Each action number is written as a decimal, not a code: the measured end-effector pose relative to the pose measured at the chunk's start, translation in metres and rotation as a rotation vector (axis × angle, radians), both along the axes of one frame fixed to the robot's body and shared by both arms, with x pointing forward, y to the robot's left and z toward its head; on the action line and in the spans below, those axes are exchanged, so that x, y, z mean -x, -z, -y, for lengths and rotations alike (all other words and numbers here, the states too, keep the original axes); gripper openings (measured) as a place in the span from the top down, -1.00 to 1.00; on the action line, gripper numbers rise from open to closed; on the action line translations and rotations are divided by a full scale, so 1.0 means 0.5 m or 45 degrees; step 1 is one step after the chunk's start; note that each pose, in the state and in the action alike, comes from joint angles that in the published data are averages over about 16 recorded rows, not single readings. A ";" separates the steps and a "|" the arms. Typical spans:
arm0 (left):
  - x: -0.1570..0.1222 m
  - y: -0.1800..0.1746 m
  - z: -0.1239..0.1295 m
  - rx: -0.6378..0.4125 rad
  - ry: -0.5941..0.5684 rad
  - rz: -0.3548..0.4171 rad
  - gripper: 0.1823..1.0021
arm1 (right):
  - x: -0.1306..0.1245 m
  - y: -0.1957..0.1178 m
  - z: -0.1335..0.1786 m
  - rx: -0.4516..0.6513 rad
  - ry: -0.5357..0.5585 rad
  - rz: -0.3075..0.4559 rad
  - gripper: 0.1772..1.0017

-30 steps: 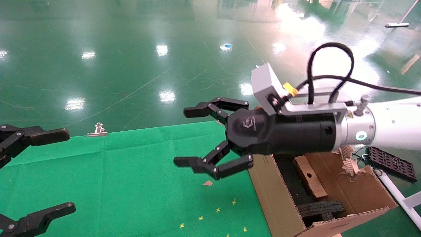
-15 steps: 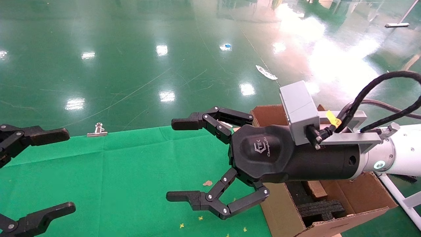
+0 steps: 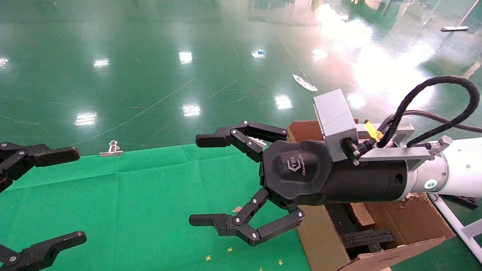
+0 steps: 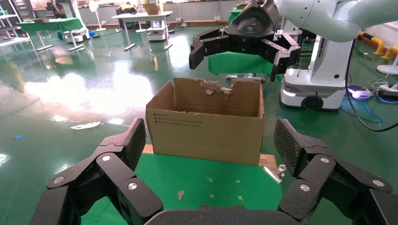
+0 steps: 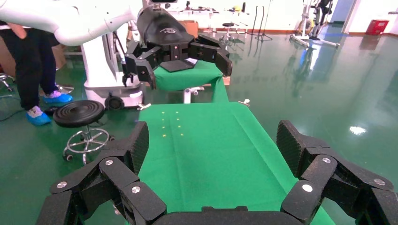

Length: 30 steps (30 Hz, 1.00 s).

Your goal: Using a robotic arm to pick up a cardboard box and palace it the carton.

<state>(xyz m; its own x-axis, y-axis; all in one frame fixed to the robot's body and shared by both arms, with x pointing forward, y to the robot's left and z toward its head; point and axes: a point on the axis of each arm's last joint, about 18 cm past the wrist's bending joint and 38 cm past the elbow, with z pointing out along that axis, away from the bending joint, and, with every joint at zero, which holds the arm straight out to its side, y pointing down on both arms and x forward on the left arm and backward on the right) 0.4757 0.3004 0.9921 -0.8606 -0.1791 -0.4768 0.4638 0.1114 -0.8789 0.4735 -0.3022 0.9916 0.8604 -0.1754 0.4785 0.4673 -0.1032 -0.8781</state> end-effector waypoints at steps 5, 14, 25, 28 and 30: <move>0.000 0.000 0.000 0.000 0.000 0.000 -1.00 | -0.002 -0.001 0.000 0.004 0.004 -0.002 -1.00; 0.000 0.000 0.000 0.000 0.000 0.000 -1.00 | -0.004 -0.001 0.000 0.008 0.009 -0.005 -1.00; 0.000 0.000 0.000 0.000 0.000 0.000 -1.00 | -0.005 -0.001 0.000 0.010 0.011 -0.006 -1.00; 0.000 0.000 0.000 0.000 0.000 0.000 -1.00 | -0.005 -0.001 0.000 0.010 0.011 -0.007 -1.00; 0.000 0.000 0.000 0.000 0.000 0.000 -1.00 | -0.005 -0.002 0.000 0.010 0.011 -0.007 -1.00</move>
